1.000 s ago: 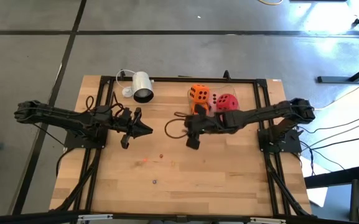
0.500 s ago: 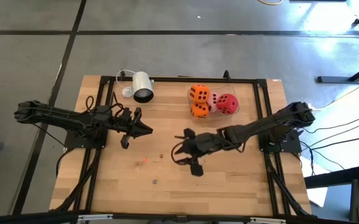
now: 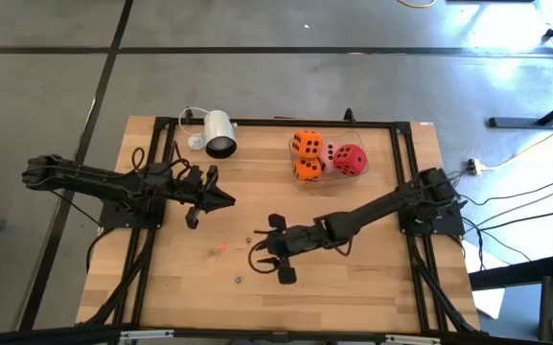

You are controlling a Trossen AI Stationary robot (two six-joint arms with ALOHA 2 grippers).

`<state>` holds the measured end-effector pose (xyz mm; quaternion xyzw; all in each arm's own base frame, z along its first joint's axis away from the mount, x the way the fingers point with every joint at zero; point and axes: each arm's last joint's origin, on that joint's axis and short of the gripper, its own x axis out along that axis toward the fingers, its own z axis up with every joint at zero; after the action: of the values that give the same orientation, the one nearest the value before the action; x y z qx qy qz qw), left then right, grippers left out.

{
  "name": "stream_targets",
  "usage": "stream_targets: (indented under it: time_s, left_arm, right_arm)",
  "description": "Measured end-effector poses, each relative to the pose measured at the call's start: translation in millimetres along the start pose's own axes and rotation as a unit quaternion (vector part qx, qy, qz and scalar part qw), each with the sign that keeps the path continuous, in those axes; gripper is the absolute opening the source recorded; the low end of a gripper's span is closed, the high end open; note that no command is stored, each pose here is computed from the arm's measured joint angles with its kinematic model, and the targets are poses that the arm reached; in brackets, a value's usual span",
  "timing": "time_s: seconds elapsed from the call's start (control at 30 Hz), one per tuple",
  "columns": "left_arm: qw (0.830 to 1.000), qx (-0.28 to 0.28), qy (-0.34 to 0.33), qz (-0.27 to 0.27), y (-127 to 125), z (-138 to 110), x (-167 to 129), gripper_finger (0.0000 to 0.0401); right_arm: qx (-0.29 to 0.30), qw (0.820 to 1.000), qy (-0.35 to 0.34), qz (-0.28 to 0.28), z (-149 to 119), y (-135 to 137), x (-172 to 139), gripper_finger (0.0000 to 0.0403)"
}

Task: Pick & Place Dice
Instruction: Put the small yellow die into the transparent bin

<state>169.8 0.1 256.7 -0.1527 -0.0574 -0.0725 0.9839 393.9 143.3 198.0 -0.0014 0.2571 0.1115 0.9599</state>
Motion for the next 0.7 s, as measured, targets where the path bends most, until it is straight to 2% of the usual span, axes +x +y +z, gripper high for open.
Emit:
stream_targets:
  time_s: [0.37, 0.7]
  left_arm:
    - [1.0, 0.0, 0.0, 0.0, 0.0, 0.0, 0.0, 0.0033]
    - [1.0, 0.0, 0.0, 0.0, 0.0, -0.1, 0.0, 0.0033]
  right_arm:
    - [-0.004, 0.998, 0.057, -0.026, -37.8, -6.9, 32.2, 0.0155]
    - [0.003, 0.994, 0.09, -0.055, -45.7, -25.2, 35.2, 0.0169]
